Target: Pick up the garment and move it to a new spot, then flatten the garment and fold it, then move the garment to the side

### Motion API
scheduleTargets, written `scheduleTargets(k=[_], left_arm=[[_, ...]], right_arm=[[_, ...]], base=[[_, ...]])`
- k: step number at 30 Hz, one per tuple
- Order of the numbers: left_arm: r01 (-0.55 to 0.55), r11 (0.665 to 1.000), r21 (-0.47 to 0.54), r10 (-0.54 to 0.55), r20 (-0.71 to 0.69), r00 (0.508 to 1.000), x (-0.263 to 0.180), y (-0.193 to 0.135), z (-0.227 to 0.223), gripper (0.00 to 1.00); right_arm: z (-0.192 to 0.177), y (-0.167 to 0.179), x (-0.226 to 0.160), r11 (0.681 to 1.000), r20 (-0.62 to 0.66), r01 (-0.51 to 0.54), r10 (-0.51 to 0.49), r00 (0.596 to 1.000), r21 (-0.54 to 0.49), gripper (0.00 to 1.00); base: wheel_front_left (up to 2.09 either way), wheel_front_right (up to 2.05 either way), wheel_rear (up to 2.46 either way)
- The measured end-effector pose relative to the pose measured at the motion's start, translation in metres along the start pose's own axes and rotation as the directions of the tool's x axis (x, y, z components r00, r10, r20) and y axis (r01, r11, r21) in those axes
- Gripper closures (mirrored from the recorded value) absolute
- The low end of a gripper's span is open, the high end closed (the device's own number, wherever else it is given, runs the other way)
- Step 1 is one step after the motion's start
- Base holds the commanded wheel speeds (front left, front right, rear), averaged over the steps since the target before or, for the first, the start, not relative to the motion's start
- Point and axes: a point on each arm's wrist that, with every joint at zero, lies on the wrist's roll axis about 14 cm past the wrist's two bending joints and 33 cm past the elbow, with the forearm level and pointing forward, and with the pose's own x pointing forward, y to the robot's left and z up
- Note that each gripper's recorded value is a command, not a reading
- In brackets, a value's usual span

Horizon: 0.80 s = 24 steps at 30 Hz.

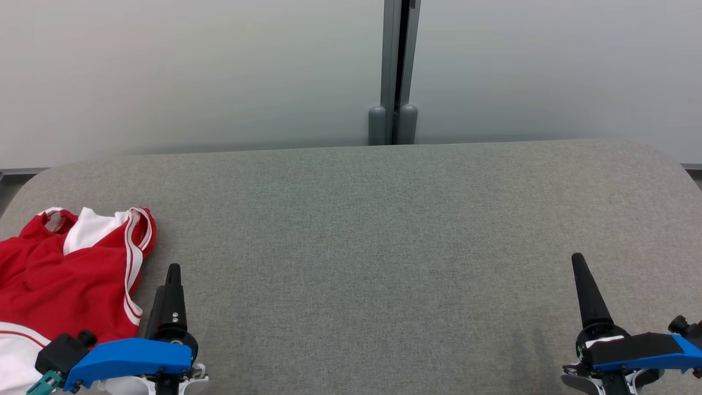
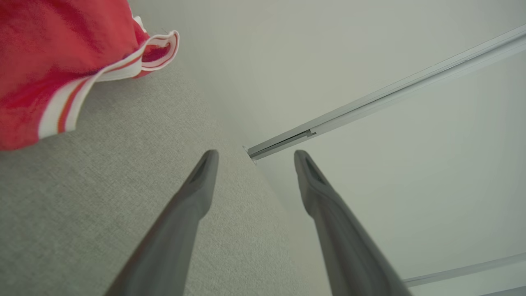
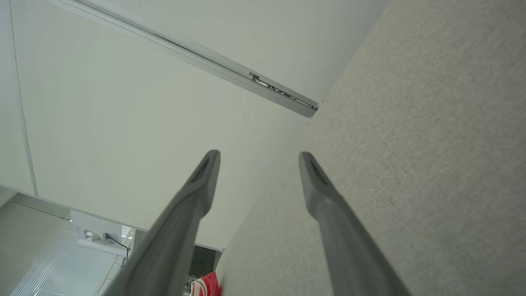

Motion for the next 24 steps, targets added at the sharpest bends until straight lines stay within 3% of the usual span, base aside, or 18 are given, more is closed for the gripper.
scheduleTargets(k=[10,18,24], left_arm=[[-0.011,0.972,0.234,0.013,-0.009,1.0,0.0,0.0,-0.005,0.0],[-0.019,0.939,0.343,0.025,-0.015,1.0,-0.001,0.003,-0.01,0.0],[-0.005,0.892,0.452,0.014,-0.016,1.0,-0.002,0.001,-0.012,0.0]], right_arm=[[0.002,0.004,-0.002,0.97,0.008,-0.018,0.02,1.0,-0.241,0.0],[0.003,0.005,-0.002,0.925,0.002,-0.021,0.024,1.0,-0.38,0.0],[0.0,0.009,-0.002,0.879,-0.016,-0.039,0.036,0.999,-0.475,0.0]], base=[[0.0,0.0,0.0],[0.0,0.0,0.0],[0.0,0.0,0.0]])
